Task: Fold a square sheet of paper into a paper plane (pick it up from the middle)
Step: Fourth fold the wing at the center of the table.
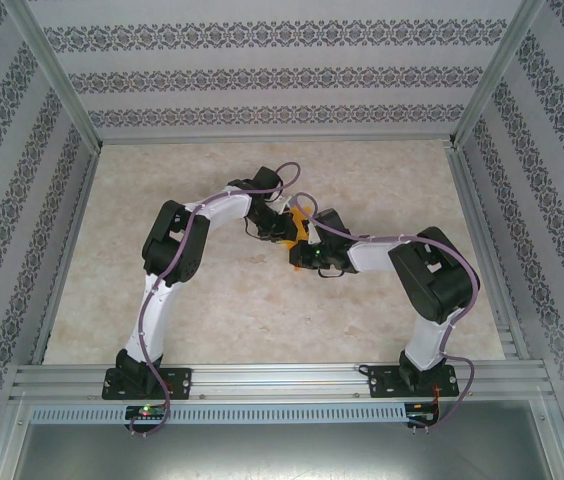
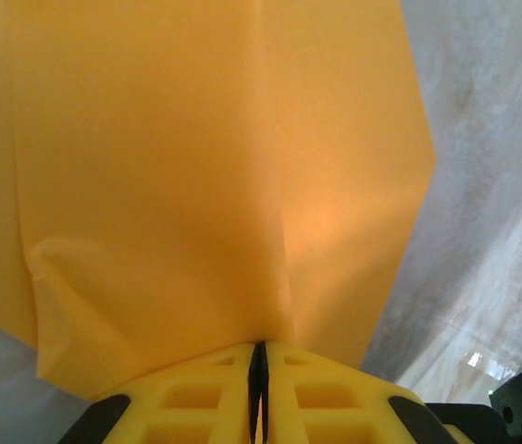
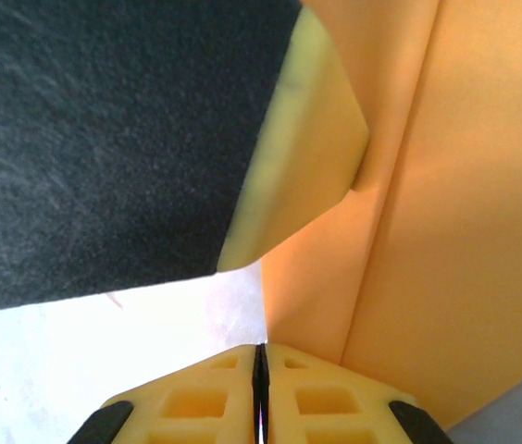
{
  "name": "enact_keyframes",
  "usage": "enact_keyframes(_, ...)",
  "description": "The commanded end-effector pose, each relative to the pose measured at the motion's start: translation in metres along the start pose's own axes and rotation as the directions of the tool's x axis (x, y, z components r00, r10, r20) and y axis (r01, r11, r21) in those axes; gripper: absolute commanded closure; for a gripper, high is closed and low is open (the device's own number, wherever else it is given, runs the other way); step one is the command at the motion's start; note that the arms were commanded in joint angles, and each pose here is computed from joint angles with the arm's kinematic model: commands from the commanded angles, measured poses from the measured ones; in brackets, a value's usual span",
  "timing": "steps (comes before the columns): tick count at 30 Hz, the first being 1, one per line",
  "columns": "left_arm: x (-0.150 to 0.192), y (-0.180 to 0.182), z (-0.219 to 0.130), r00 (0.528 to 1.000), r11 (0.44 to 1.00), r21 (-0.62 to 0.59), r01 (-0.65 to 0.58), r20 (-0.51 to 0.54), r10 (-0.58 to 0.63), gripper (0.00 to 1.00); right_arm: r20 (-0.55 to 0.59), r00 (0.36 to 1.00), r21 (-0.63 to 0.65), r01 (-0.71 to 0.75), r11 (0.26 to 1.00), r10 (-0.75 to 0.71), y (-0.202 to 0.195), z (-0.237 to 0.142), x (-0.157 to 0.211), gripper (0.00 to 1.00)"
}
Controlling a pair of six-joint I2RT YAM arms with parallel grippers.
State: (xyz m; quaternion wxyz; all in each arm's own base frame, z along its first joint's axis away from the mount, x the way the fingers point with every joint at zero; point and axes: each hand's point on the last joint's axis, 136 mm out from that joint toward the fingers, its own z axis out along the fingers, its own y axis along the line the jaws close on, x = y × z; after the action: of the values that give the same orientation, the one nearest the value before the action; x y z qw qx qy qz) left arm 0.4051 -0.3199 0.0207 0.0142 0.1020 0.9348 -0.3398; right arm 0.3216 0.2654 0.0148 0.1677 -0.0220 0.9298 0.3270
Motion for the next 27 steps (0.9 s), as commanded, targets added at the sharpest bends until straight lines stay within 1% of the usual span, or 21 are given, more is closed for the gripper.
enact_keyframes(1, -0.003, 0.053, 0.016, 1.000, 0.987, -0.162, -0.001, 0.005, 0.002, 0.86, -0.205, 0.977, 0.134, -0.038, 0.990, 0.065, -0.035, 0.000, 0.072, 0.89)
enact_keyframes(12, 0.003, 0.062, 0.021, 1.000, 0.982, -0.186, -0.006, -0.019, 0.003, 0.86, -0.235, 0.970, 0.128, -0.032, 0.991, 0.062, -0.030, -0.009, 0.099, 0.89)
enact_keyframes(22, 0.006, 0.063, 0.021, 1.000, 0.982, -0.188, -0.010, -0.030, 0.005, 0.86, -0.264, 0.963, 0.134, -0.026, 0.991, 0.061, -0.029, -0.017, 0.114, 0.89)
enact_keyframes(27, 0.006, 0.061, 0.022, 0.999, 0.984, -0.178, -0.016, -0.034, 0.010, 0.86, -0.266, 0.962, 0.107, -0.032, 0.994, 0.059, -0.022, -0.021, 0.117, 0.89)
